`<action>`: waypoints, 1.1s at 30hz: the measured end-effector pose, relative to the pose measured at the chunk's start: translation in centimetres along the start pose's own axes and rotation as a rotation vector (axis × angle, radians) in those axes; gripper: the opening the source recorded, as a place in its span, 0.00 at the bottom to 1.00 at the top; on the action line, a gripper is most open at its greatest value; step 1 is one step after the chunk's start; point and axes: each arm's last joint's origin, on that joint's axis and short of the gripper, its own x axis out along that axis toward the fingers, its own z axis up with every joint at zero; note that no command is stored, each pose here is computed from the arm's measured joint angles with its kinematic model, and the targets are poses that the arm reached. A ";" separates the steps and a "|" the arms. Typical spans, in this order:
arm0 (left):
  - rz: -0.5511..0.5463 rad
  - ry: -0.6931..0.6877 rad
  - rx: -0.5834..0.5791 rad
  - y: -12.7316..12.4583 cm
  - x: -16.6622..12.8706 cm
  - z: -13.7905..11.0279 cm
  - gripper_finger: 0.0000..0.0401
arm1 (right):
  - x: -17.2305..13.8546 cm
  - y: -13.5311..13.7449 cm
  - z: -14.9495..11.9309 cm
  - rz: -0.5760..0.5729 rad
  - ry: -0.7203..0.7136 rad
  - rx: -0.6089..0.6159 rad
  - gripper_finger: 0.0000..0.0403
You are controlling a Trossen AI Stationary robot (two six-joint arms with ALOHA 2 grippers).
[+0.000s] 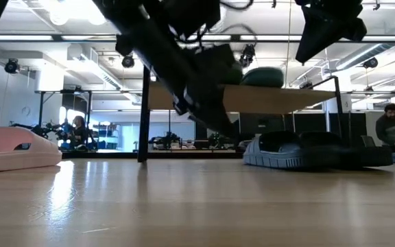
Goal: Pick and place slides into the shelf
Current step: Adjust the black slide on the shelf
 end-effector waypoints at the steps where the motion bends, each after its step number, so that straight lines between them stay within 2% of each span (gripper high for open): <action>1: 0.021 0.010 -0.019 0.5 0.2 -0.3 0.08 | 0.0 0.0 0.0 0.002 0.003 0.001 0.07; 9: 0.116 0.026 -0.074 5.2 1.2 -0.5 0.08 | -0.2 0.2 -0.1 0.018 0.007 0.001 0.07; 13: 0.078 -0.053 -0.131 6.7 1.5 0.5 0.08 | -0.2 0.2 -0.2 0.024 0.021 0.005 0.07; 17: -0.044 -0.075 -0.128 6.1 1.4 0.8 0.08 | -0.1 0.2 -0.2 0.023 0.024 0.016 0.07; 23: -0.158 -0.049 -0.068 2.9 1.0 0.3 0.08 | -0.1 0.2 -0.3 0.020 0.022 0.014 0.07; 26: -0.148 -0.050 -0.047 2.0 0.9 0.2 0.08 | -0.1 0.1 -0.2 0.019 0.022 0.014 0.07; 29: -0.085 -0.038 -0.051 2.2 0.4 0.2 0.08 | 0.0 0.1 -0.3 0.014 0.022 0.009 0.07; 33: -0.078 -0.021 -0.032 1.9 -2.8 1.1 0.08 | 0.0 0.1 -0.4 0.020 0.040 0.007 0.07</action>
